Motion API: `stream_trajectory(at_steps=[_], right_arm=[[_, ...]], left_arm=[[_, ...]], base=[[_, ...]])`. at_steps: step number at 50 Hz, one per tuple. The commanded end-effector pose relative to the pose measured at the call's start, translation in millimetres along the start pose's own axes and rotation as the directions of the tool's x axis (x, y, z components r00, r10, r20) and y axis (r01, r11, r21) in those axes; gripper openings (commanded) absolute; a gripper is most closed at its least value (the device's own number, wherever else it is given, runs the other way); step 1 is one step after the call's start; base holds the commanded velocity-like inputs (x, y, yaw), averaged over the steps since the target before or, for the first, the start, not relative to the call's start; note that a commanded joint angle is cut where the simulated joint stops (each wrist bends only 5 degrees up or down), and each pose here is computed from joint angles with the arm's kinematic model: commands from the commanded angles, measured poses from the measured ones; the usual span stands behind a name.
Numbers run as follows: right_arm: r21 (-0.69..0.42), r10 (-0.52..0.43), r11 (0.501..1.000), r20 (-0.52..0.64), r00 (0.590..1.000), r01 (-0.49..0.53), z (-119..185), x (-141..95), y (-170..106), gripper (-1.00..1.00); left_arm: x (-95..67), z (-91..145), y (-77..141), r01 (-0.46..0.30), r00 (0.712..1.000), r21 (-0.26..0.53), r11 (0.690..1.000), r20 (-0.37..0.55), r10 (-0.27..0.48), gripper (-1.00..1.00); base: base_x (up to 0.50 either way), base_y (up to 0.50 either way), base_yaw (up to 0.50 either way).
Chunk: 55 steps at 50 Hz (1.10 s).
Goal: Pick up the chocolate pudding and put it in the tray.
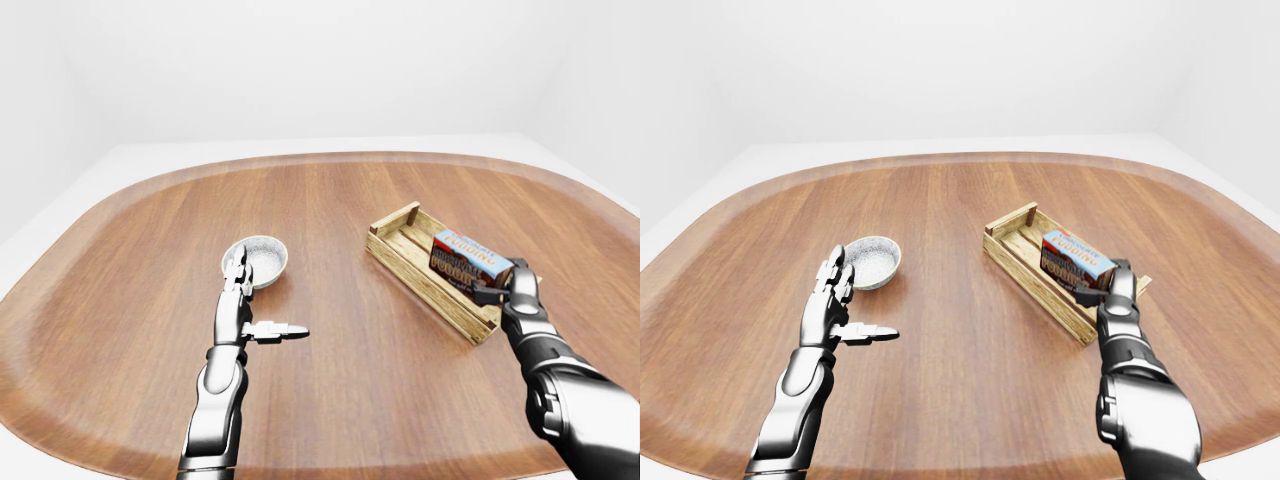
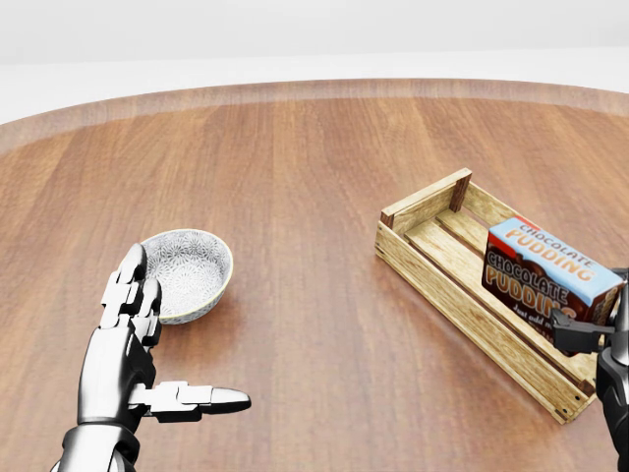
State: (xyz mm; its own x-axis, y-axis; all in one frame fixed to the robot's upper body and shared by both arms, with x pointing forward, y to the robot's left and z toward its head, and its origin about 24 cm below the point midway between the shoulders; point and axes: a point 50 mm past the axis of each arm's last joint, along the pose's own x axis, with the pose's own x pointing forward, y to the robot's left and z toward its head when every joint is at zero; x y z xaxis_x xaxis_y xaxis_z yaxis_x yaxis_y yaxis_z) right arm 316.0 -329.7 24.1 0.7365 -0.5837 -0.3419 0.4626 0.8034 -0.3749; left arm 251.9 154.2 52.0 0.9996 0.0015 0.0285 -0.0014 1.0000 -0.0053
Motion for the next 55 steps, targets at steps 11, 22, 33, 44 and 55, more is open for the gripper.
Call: stream_trajectory(at_steps=[11,22,33,44,55], right_arm=[[0.016,-0.016,1.000,0.004,1.000,0.016,-2,0,-2,-1.00],[0.012,-0.020,1.000,0.001,1.000,0.020,-2,0,-3,-1.00],[0.015,-0.027,1.000,0.001,1.000,0.027,-2,0,-4,1.00],[0.017,-0.024,1.000,0.000,1.000,0.024,-3,0,-4,1.00],[0.017,-0.023,1.000,0.003,1.000,0.023,-1,0,-4,1.00]], left_arm=[[-0.5,-2,-1,0.010,1.000,0.008,1.000,-0.002,-0.010,1.00],[-0.5,-2,-1,0.010,1.000,0.007,1.000,-0.003,-0.010,1.00],[-0.5,-2,-1,0.010,1.000,0.008,1.000,-0.003,-0.010,1.00],[-0.5,-2,-1,0.011,1.000,0.008,1.000,-0.002,-0.011,1.00],[-0.5,-2,-1,0.010,1.000,0.007,1.000,-0.002,-0.010,1.00]], base=[[0.00,0.00,0.00],[0.00,0.00,0.00],[0.00,0.00,0.00],[0.00,0.00,0.00],[0.00,0.00,0.00]])
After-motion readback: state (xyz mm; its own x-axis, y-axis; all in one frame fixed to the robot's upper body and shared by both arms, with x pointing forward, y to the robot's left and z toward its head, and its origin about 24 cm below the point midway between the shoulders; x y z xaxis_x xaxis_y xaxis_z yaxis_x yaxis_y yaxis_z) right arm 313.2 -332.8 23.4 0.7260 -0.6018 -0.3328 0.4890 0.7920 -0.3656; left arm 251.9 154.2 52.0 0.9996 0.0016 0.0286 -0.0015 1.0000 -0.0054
